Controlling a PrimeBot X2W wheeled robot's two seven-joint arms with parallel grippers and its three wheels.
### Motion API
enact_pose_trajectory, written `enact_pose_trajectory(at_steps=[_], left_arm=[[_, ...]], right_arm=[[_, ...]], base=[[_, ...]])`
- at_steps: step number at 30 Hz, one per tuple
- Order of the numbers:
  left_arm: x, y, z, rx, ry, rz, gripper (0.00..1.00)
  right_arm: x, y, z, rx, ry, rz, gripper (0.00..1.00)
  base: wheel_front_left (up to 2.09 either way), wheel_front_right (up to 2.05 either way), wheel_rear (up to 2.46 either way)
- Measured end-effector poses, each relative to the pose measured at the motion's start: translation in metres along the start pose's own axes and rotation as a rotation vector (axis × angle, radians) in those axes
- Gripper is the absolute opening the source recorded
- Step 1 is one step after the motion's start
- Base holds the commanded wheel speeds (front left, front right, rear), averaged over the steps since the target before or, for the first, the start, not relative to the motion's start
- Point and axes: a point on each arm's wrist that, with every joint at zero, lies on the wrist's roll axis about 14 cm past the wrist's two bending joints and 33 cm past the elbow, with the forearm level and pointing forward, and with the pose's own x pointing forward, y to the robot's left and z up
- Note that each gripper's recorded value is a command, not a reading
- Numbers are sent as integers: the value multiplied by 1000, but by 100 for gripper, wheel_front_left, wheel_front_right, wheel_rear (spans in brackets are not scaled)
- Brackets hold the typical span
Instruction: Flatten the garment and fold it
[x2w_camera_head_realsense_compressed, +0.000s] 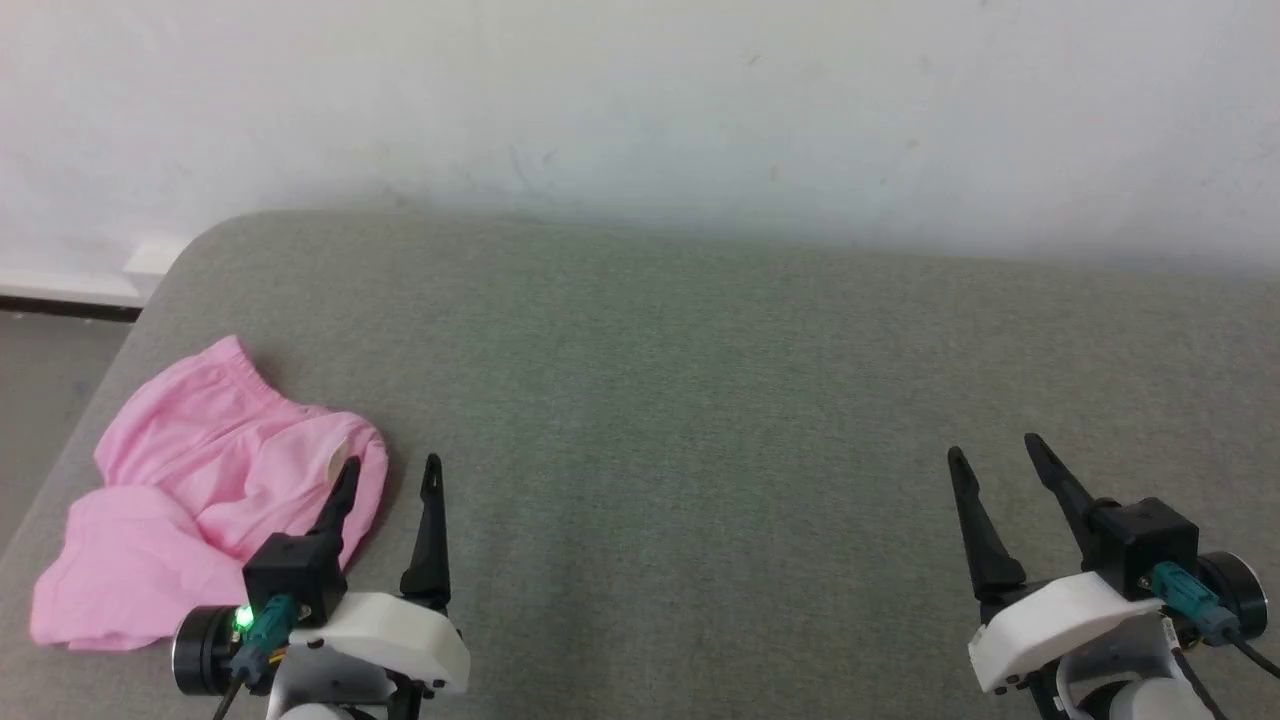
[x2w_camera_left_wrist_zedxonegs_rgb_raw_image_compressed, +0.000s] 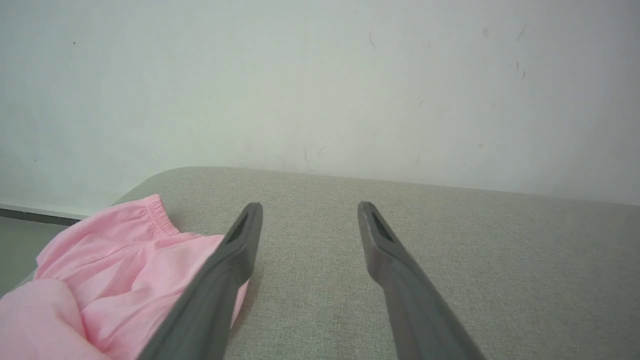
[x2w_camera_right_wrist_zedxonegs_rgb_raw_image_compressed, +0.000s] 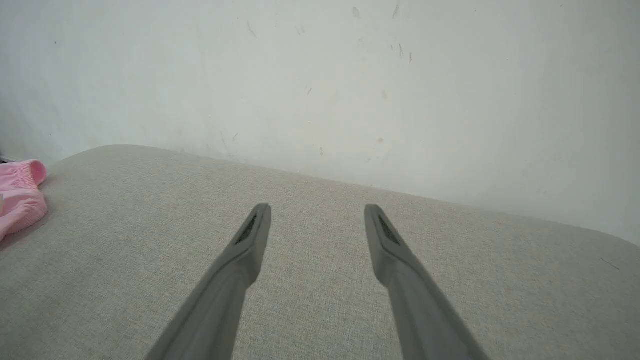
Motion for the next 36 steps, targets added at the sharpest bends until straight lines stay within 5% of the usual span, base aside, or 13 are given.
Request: enact_pose_trajectory(at_steps=[36], left_arm=[[-51, 82, 8, -77, -67, 287, 100]], right_arm=[[49, 103, 5, 28, -50, 311, 100]], base=[[-1, -1, -1]])
